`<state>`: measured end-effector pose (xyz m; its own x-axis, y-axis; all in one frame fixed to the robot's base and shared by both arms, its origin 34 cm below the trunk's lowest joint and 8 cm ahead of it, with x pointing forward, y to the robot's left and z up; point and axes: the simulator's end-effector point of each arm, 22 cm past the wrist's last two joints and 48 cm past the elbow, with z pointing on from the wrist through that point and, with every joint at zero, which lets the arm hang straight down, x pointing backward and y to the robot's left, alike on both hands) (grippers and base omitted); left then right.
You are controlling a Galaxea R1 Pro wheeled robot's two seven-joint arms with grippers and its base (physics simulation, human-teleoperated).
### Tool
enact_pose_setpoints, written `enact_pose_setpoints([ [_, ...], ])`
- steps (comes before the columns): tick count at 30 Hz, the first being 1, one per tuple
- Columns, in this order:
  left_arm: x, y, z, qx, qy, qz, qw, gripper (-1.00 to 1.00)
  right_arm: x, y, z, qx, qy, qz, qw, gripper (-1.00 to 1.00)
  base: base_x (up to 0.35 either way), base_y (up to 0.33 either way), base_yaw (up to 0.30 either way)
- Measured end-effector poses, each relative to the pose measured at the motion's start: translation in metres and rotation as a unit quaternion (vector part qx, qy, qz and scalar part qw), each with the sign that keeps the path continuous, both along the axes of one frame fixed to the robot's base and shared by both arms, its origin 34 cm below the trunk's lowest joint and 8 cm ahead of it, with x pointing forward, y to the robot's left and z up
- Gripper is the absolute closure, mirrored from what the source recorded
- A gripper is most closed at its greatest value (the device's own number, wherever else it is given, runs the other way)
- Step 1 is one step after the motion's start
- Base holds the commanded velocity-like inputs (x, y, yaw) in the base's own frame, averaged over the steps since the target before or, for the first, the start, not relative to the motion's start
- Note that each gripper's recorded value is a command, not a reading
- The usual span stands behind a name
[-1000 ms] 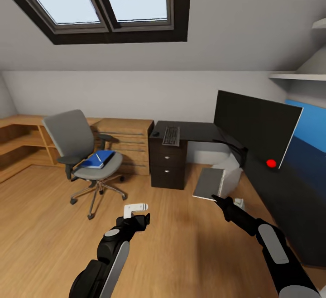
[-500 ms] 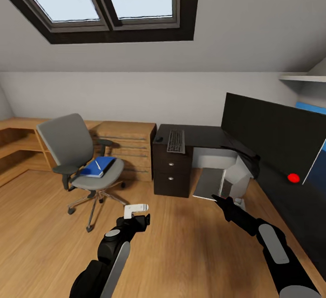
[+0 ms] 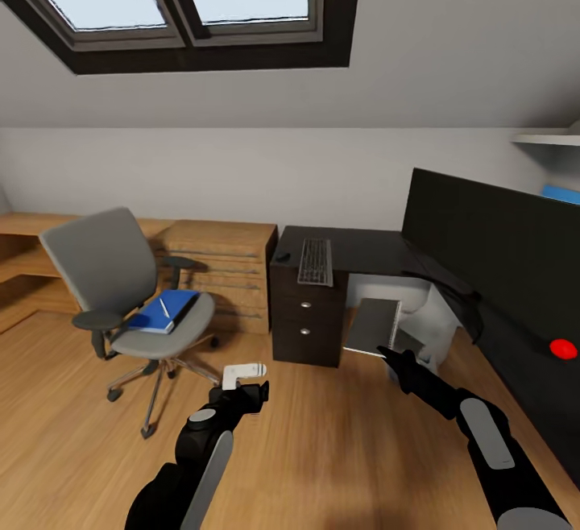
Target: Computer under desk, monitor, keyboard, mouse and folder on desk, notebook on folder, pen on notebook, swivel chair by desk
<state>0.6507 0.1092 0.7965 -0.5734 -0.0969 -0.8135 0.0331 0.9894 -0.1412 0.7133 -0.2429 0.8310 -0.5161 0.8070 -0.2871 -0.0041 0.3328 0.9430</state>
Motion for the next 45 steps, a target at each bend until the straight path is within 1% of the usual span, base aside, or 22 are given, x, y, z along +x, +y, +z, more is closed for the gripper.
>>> enact_pose_setpoints([
  [6,-0.001,-0.002,-0.003,0.000,0.003,-0.002,1.0000,-1.00,0.000,-0.003,0.000,-0.002,0.000,-0.002,1.0000,1.00,0.325,0.000,0.000],
  [12,-0.003,-0.009,-0.005,0.004,0.005,-0.010,0.9999,-1.00,0.000,-0.004,-0.001,-0.002,0.002,-0.003,1.0000,1.00,0.325,0.000,0.000],
  [25,-0.003,-0.008,-0.005,0.004,0.005,-0.010,0.9999,-1.00,0.001,-0.006,-0.001,-0.002,0.002,-0.007,1.0000,1.00,0.325,0.000,0.000],
  [27,-0.003,-0.008,-0.005,0.004,0.005,-0.011,0.9999,-1.00,0.002,-0.008,-0.002,-0.003,0.001,-0.013,0.9999,1.00,0.325,0.000,0.000],
  [29,-0.003,-0.008,-0.004,0.004,0.004,-0.010,0.9999,-1.00,0.005,-0.015,-0.006,-0.007,-0.002,-0.030,0.9995,1.00,0.325,0.000,0.000],
  [30,-0.003,-0.008,-0.004,0.004,0.003,-0.010,0.9999,-1.00,0.010,-0.026,-0.005,-0.014,-0.013,-0.058,0.9981,1.00,0.325,0.000,0.000],
  [31,-0.003,-0.008,-0.003,0.003,0.003,-0.010,0.9999,-1.00,0.012,-0.031,-0.004,-0.018,-0.018,-0.069,0.9973,1.00,0.325,0.000,0.000],
  [34,-0.003,-0.007,-0.003,0.003,0.003,-0.010,0.9999,-1.00,0.015,-0.039,-0.002,-0.023,-0.027,-0.087,0.9956,1.00,0.325,0.000,0.000],
  [35,-0.002,-0.007,-0.003,0.003,0.003,-0.009,0.9999,-1.00,0.018,-0.044,0.002,-0.023,-0.035,-0.100,0.9941,1.00,0.325,0.000,0.000],
  [37,-0.002,-0.007,-0.003,0.003,0.003,-0.009,0.9999,-1.00,0.020,-0.047,0.004,-0.023,-0.038,-0.106,0.9934,1.00,0.325,0.000,0.000],
  [40,-0.002,-0.006,-0.003,0.003,0.002,-0.008,1.0000,-1.00,0.024,-0.053,0.002,-0.020,-0.030,-0.121,0.9920,1.00,0.325,0.000,0.000],
  [42,-0.002,-0.006,-0.003,0.003,0.002,-0.008,1.0000,-1.00,0.026,-0.059,-0.004,-0.002,-0.016,-0.133,0.9910,1.00,0.325,0.000,0.000],
  [45,-0.002,-0.005,-0.003,0.003,0.002,-0.008,1.0000,-1.00,0.030,-0.073,0.003,0.057,-0.013,-0.159,0.9856,1.00,0.325,0.000,0.000],
])
